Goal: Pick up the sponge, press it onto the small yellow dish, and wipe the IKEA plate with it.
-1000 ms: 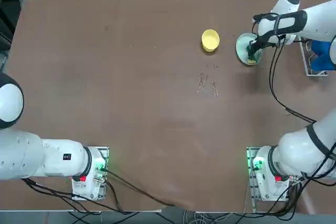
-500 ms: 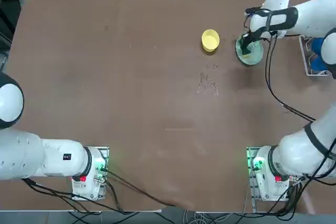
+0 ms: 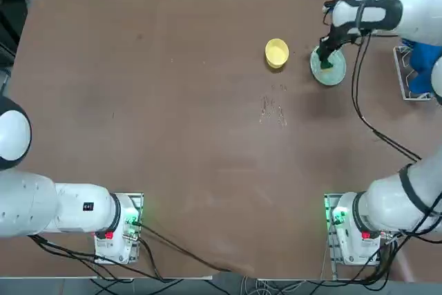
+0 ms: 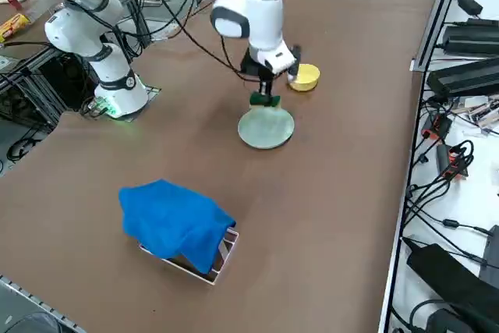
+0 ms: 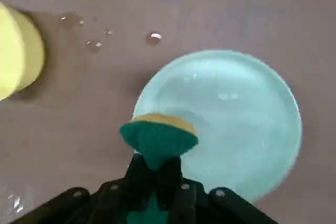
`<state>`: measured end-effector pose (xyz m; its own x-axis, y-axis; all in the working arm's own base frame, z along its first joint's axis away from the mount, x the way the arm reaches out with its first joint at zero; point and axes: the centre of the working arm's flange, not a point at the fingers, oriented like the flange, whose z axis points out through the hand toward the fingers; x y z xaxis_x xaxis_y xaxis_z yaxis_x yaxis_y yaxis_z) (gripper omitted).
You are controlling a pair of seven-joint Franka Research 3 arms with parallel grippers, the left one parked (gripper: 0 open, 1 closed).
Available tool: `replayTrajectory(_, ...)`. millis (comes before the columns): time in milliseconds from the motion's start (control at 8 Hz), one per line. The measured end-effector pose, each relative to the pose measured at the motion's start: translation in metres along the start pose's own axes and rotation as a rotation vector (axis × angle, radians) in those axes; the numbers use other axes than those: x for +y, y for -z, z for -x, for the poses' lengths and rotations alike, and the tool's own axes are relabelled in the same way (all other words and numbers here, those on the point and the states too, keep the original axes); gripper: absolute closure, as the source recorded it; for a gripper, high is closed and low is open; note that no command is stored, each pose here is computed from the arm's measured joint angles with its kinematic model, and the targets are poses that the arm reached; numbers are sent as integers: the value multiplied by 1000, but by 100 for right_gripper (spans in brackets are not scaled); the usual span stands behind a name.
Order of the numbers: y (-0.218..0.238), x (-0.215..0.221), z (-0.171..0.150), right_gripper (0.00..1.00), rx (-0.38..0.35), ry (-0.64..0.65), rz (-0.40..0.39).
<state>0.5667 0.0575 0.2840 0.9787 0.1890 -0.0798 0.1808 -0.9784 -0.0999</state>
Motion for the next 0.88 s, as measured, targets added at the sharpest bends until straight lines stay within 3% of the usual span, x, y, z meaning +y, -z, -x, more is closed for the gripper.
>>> replayTrajectory(375,30,-80,47,91,-10,-78,41)
replayTrajectory(625,28,-172,78,91,1,-130,69)
replayTrajectory(875,10,-236,96,91,41,-169,61)
